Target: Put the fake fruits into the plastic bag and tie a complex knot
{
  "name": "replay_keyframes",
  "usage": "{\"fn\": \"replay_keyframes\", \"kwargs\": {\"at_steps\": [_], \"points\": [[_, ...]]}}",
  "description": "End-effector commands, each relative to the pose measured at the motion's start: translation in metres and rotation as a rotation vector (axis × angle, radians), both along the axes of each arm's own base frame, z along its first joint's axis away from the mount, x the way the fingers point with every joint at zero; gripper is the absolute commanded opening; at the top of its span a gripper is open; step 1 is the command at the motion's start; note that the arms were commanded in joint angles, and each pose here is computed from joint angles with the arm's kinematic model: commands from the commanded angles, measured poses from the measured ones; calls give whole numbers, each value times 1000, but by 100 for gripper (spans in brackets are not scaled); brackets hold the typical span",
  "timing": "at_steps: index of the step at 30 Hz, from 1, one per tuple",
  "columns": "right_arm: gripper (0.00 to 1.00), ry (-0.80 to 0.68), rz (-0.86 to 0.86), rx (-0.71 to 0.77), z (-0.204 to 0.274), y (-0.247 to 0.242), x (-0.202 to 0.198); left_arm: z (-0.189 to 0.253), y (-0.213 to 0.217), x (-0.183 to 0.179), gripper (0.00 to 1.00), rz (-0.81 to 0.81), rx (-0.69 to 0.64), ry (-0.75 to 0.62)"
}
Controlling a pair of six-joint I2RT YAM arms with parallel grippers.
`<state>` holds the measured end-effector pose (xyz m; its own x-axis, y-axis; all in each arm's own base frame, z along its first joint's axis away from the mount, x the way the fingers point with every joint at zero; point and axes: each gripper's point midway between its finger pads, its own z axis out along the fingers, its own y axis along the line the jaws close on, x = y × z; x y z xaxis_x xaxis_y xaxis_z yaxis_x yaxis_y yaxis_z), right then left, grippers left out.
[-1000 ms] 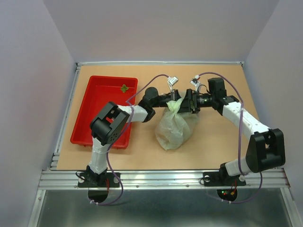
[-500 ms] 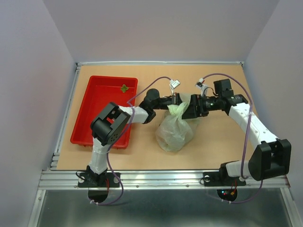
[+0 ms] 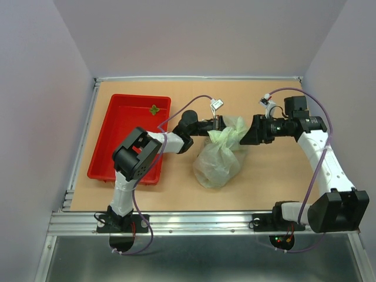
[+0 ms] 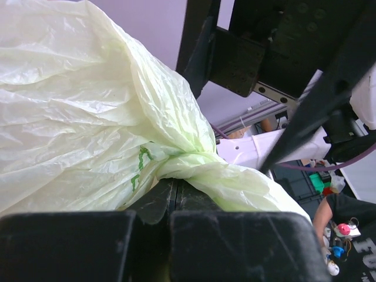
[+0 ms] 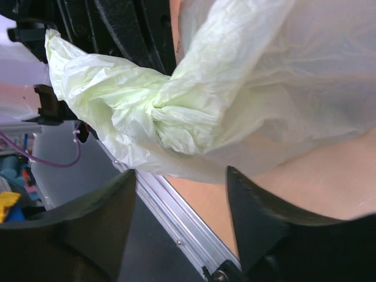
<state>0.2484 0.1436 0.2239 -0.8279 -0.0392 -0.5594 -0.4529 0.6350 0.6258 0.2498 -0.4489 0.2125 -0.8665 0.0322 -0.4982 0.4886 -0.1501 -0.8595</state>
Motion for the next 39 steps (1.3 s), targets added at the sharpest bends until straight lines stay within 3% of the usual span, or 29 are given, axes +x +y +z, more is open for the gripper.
{"fn": "replay_keyframes", "kwargs": {"at_steps": [1, 2, 5, 21, 22, 23, 26, 30, 39], "points": [[63, -24, 12, 41, 19, -4, -1, 36, 5, -11, 0, -20, -84, -106], [51, -21, 33, 65, 20, -1, -3, 38, 5, -11, 0, -21, -87, -106], [39, -5, 66, 100, 15, 4, -3, 37, 5, -10, 0, -21, -89, -107], [39, 42, 28, 197, -12, 27, 19, 46, 3, -12, 0, -17, -123, -91], [41, 37, 25, 212, -8, 34, 21, 46, 3, -13, 0, -20, -128, -81], [51, 44, 19, 218, -11, 36, 21, 45, 2, -13, 0, -23, -129, -81], [69, 49, -15, 224, -13, 39, 29, 46, 2, -14, 0, -25, -134, -75], [79, 59, -45, 224, -18, 42, 42, 44, -1, -19, 0, -39, -141, -69], [80, 29, -6, 287, -7, 62, 61, 38, -10, -32, 0, -101, -123, -87]]}}
